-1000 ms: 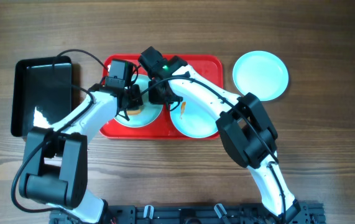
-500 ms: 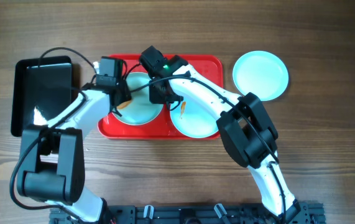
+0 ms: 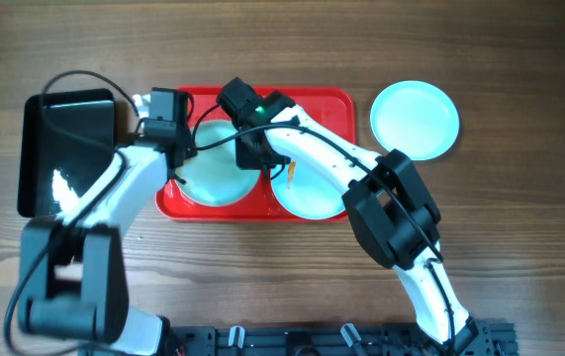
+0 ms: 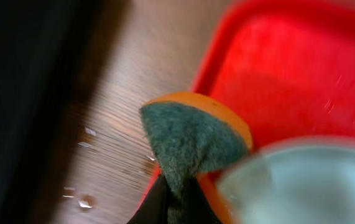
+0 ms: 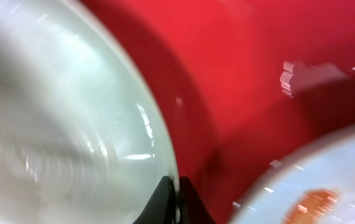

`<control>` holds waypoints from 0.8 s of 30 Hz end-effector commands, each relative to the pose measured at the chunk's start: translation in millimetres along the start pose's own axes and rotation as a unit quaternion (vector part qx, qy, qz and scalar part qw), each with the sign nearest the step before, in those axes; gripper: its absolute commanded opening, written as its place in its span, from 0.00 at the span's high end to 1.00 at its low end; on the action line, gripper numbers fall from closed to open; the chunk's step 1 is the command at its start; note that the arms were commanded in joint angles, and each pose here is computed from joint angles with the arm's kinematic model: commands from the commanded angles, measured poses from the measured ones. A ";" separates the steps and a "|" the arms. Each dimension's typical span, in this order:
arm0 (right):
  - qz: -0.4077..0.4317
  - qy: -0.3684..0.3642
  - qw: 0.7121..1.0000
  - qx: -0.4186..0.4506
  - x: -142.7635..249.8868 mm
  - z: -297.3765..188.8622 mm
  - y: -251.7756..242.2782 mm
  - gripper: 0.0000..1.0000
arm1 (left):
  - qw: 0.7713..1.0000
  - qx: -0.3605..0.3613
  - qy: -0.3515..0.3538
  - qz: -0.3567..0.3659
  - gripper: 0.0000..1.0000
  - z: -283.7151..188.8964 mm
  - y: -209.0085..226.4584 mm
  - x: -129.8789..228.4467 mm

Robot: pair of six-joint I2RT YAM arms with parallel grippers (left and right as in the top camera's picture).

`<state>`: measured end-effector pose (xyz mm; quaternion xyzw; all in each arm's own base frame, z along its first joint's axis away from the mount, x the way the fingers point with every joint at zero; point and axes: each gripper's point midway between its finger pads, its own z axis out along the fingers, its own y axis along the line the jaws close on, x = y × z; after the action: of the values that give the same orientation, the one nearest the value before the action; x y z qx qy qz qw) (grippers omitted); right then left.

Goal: Clean dirty plates on tray and stack at the side

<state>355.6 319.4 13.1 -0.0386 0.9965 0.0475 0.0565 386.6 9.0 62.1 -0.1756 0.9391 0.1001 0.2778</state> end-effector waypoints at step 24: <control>0.008 -0.032 0.999 0.009 -13.6 -14.1 -5.5 0.96 | 0.974 0.145 0.174 0.016 0.96 -12.7 -46.0 73.0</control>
<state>360.6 317.0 13.5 -0.0365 0.9962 0.0409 0.0676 344.5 -58.6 38.9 -0.1298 0.9772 -0.0760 0.1500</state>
